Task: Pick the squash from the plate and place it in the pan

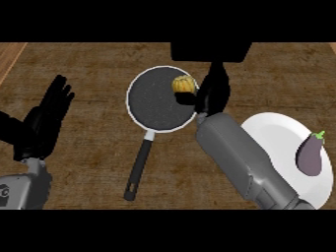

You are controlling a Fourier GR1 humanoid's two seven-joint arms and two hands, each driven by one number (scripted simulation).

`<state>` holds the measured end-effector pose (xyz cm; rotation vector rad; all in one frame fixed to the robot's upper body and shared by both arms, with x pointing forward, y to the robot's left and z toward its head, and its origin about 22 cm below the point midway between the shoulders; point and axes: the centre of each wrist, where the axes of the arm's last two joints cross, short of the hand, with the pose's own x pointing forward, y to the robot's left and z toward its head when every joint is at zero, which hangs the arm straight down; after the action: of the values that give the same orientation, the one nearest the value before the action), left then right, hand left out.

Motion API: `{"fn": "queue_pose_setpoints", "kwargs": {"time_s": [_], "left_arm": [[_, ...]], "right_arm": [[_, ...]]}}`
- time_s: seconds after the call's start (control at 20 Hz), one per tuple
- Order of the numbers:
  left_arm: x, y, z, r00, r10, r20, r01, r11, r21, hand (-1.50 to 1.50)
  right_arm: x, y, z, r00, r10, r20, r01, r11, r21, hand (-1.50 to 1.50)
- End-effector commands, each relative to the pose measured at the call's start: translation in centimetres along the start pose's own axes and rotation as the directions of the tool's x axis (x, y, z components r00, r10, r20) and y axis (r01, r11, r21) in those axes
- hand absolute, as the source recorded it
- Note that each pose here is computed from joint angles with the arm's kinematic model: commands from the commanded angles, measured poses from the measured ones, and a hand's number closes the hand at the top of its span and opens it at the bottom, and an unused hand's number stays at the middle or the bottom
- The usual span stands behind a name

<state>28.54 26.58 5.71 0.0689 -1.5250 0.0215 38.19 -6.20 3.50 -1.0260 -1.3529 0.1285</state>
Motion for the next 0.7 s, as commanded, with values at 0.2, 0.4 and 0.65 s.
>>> {"fn": "queue_pose_setpoints", "kwargs": {"time_s": [0.2,0.4,0.65], "left_arm": [[-0.5,1.8,0.7,1.000,-0.003,-0.016,0.004,0.998,0.060,0.00],[-0.9,1.1,1.5,1.000,-0.018,-0.010,0.019,0.998,0.053,0.00],[0.1,1.3,2.1,1.000,-0.020,-0.008,0.020,0.999,0.045,0.00]], "right_arm": [[-3.2,-2.3,5.4,0.938,-0.346,0.015,0.346,0.937,-0.049,-1.50],[-3.3,-5.6,8.2,0.883,-0.469,0.034,0.468,0.883,0.025,-1.50],[-7.5,-10.1,11.9,0.889,-0.453,0.063,0.451,0.892,0.042,-1.50]]}}
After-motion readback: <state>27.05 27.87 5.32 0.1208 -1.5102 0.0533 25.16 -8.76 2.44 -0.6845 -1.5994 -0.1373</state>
